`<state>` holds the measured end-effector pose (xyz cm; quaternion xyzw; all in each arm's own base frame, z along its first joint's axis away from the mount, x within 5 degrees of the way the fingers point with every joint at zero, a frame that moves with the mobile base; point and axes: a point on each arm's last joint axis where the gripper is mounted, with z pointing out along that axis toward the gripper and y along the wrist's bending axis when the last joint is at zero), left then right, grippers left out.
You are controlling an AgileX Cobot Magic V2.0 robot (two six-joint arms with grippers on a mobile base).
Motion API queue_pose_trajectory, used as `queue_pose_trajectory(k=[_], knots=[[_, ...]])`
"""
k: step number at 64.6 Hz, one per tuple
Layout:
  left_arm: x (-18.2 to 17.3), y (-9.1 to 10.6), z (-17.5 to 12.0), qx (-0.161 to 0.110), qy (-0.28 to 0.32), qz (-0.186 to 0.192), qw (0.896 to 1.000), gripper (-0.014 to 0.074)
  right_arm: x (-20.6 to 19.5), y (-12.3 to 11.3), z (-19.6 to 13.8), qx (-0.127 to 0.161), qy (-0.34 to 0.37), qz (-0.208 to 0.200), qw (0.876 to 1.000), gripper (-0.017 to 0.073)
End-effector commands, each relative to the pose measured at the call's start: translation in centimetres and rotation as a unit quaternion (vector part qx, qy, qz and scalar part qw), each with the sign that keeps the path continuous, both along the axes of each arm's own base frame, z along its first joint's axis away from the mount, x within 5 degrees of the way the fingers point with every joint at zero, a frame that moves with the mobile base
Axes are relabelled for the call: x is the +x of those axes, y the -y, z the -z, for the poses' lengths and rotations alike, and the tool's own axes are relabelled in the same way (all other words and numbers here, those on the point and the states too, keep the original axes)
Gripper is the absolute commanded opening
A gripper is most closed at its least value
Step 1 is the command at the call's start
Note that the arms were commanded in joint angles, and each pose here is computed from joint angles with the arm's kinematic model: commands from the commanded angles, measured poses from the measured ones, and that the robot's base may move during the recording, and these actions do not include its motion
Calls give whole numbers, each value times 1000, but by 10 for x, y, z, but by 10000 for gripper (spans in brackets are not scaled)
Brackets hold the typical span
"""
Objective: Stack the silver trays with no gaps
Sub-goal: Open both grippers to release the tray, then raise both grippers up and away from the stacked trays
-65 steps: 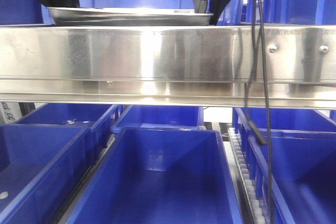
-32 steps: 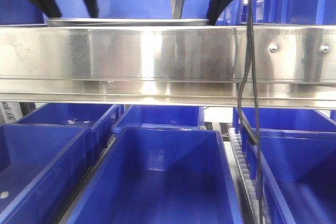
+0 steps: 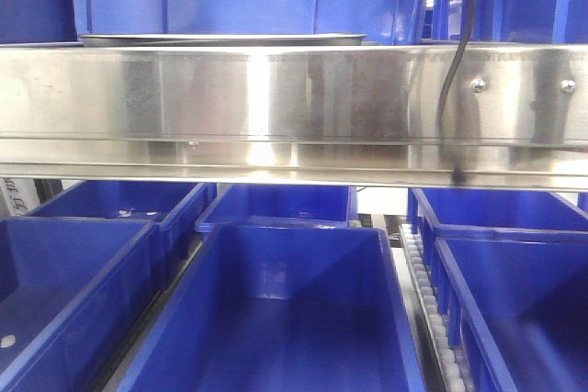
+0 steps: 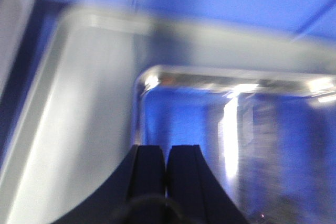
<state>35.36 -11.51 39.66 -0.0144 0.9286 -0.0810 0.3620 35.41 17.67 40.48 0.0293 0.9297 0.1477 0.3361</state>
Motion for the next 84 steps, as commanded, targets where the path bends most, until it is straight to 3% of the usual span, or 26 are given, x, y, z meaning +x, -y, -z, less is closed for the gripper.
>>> queue_pose_trajectory(k=[1, 5, 16, 23, 28, 34, 40, 60, 64, 73, 84], knots=[[-17, 1, -24, -37, 30, 7, 999, -8, -17, 11, -32, 6, 53, -11, 999, -22], [-28, 0, -33, -60, 32, 14, 998, -8, -29, 13, -44, -4, 70, -24, 997, -22], [-62, 2, -45, -88, 101, 40, 990, -8, -65, 15, -58, -48, 139, -48, 988, -22], [-92, 1, -48, -115, 172, 61, 977, -8, -90, 12, -59, -49, 197, -81, 976, -22], [-111, -1, -51, -125, 236, 78, 960, -8, -103, 13, -58, -33, 230, -99, 967, -22], [-129, -5, -43, -113, 279, 102, 948, -8, -115, 15, -50, -16, 265, -118, 957, -22], [-147, -13, -33, -117, 298, 106, 941, -8, -131, 24, -43, -1, 294, -129, 947, -22], [-193, -34, 12, -100, 397, 135, 902, -8, -183, 59, -7, -13, 368, -163, 915, -22], [-202, -38, 24, -102, 400, 137, 901, -8, -192, 66, 1, -13, 367, -164, 915, -22], [-217, -46, 50, -95, 381, 138, 909, -8, -215, 82, 18, -10, 376, -166, 912, -22], [-237, -56, 51, -103, 406, 135, 898, -8, -239, 102, 36, -10, 379, -162, 911, -22]])
